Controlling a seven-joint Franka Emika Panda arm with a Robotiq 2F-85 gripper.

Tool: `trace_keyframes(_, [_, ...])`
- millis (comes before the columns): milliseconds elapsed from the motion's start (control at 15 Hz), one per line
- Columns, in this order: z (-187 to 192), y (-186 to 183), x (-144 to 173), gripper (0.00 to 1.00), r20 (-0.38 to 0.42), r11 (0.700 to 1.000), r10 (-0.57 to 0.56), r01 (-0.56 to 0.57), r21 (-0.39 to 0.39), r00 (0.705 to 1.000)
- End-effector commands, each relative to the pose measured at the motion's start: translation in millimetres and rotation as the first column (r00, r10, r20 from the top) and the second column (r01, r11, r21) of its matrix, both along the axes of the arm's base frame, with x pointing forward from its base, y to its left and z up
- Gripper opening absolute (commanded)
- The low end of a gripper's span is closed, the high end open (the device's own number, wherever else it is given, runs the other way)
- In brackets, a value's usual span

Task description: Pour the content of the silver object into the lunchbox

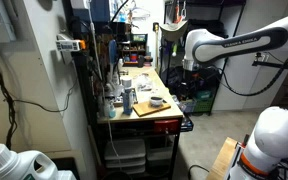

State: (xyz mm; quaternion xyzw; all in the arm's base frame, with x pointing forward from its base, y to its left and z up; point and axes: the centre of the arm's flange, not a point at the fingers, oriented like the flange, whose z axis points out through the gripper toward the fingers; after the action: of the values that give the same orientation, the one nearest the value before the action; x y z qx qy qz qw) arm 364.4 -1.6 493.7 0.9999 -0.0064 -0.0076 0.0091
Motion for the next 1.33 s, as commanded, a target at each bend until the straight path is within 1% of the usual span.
trace_keyframes(0, [0,0,0,1.0,0.0,1.0,0.0,0.0,0.0,1.0])
trace_keyframes(933, [0,0,0,1.0,0.0,1.0,0.0,0.0,0.0,1.0])
trace_keyframes(1000, [0,-11,5,1.0,-0.064,1.0,0.007,-0.007,-0.003,0.998])
trace_keyframes(1067, [-1,-26,16,1.0,-0.06,0.999,0.013,-0.011,0.032,0.998])
trace_keyframes(1133, [-3,-35,25,1.0,-0.063,0.999,0.037,-0.036,0.011,0.997])
trace_keyframes(1200, [-4,-44,37,1.0,-0.037,0.994,0.111,-0.111,0.02,0.993])
trace_keyframes(1267, [-6,-52,47,1.0,-0.033,0.989,0.147,-0.147,0.011,0.989])
